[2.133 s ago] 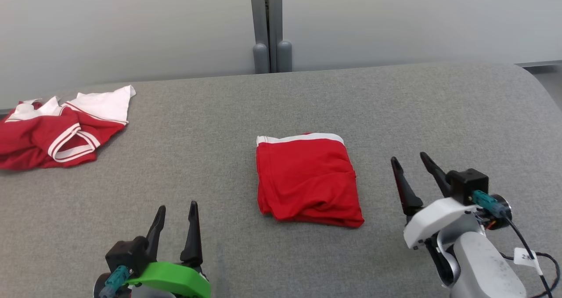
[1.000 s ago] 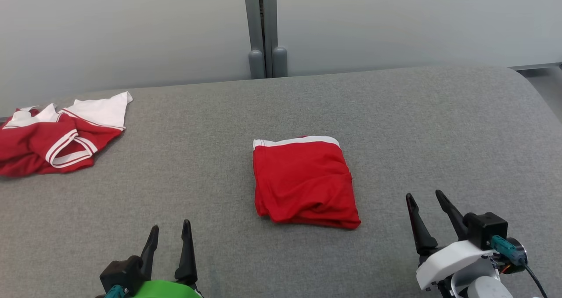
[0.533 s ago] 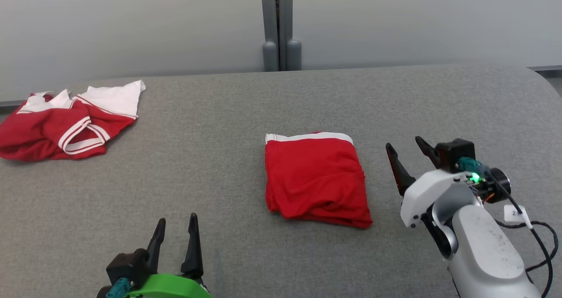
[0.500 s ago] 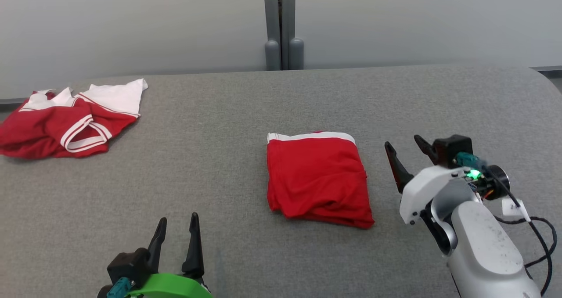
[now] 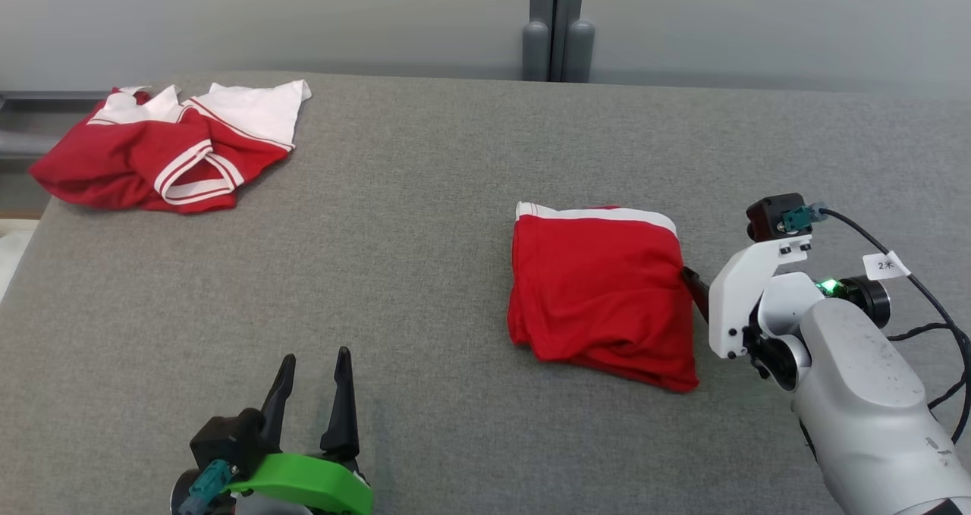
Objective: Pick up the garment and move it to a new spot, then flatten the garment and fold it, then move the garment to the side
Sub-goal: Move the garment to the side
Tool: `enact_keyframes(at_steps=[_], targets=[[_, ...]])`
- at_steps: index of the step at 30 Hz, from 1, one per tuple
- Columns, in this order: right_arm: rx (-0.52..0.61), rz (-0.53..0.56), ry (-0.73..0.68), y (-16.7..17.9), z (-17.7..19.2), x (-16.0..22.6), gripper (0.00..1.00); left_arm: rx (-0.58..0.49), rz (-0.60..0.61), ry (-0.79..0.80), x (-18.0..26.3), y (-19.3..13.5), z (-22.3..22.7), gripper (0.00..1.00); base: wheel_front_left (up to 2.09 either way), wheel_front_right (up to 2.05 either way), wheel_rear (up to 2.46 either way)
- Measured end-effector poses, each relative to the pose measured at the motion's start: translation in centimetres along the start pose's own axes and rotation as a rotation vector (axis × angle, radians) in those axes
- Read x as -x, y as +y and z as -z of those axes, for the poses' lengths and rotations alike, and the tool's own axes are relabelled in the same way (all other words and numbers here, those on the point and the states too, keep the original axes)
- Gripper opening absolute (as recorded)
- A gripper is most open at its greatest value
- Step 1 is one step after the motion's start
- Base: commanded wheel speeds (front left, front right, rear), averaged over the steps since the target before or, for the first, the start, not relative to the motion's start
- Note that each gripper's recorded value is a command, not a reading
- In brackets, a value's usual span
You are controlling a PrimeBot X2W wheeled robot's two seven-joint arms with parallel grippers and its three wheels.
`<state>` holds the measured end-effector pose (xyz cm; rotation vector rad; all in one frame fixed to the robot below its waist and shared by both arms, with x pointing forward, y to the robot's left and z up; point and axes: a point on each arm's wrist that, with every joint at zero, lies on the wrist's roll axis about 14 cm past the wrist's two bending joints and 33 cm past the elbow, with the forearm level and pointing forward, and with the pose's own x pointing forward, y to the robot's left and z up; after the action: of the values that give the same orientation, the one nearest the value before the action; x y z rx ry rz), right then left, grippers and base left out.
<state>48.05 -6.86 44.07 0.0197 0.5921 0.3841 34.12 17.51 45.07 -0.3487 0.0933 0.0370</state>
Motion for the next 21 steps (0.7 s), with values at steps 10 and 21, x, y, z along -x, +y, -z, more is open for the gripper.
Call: enact_keyframes(at_steps=[10, 21], targets=[[-0.047, -0.109, 0.113, 3.3, 2.8, -2.5, 1.00, 0.003, -0.037, 0.024, -0.3, 1.1, 0.7, 1.00, 0.00, 0.00, 0.00], [-0.042, -0.142, 0.067, 3.8, 2.3, -2.9, 0.00, -0.012, 0.012, 0.040, -1.8, -0.3, 1.1, 1.00, 0.00, 0.00, 0.00]])
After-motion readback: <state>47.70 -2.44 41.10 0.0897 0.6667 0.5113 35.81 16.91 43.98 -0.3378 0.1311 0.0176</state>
